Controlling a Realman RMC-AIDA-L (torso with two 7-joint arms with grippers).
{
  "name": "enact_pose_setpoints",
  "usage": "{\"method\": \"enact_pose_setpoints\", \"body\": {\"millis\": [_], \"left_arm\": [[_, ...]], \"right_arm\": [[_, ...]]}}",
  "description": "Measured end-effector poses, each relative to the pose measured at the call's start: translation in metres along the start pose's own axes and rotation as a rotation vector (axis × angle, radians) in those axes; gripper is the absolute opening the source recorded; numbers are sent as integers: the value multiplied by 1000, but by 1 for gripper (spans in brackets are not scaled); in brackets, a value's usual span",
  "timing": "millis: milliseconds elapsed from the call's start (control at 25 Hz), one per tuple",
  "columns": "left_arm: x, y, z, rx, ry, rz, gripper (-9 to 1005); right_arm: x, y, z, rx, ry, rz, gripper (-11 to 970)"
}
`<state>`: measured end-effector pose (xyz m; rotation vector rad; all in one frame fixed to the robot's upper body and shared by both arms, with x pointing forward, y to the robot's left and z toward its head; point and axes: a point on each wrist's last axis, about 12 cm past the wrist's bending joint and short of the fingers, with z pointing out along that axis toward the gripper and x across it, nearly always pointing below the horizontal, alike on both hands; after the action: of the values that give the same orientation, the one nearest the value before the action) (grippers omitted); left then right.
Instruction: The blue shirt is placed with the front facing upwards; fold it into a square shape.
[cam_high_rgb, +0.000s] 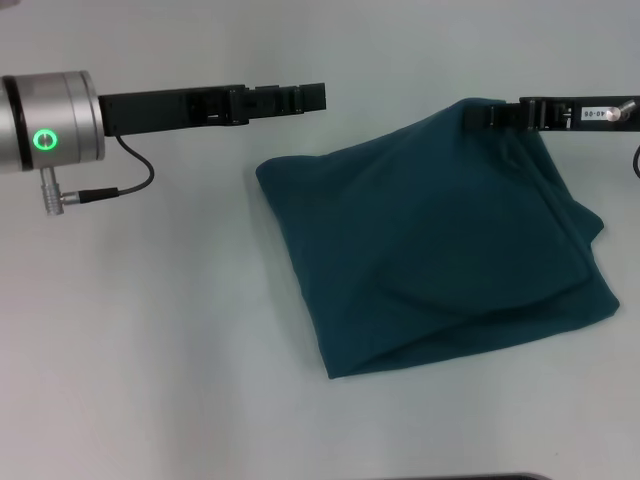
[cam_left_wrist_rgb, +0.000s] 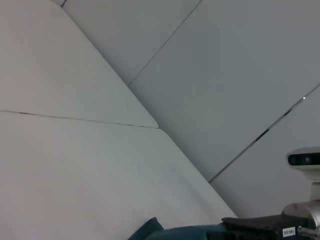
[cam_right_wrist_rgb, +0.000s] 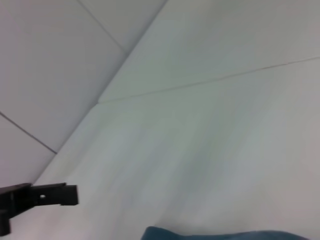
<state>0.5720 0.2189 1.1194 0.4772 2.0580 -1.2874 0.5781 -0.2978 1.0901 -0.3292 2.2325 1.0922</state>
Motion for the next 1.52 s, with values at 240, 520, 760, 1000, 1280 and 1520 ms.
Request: {"method": "enact_pose_setpoints", "body": {"millis": [240,520,760,1000,1280,1520], "left_arm": [[-2,0,0,-2,-5,3,962],[-4,0,-1,-3,-6,6,961],[-4,0,-1,-3,-6,7,961],[-4,0,-1,-2,-6,8,961],[-4,-1,1,1,-3,9,962],[-4,0,0,0,-3,16,962]], "right_arm": [[11,-2,-2,8,28,-1,39],[17,-7,-15,13,26,13,199],[25,-7,-41,-20,59,35,594],[32,-9,-65,-26,96,118,747],[38,-13,-67,-11,105,159,821],[42,-13,-52,22,150,161,818]]}}
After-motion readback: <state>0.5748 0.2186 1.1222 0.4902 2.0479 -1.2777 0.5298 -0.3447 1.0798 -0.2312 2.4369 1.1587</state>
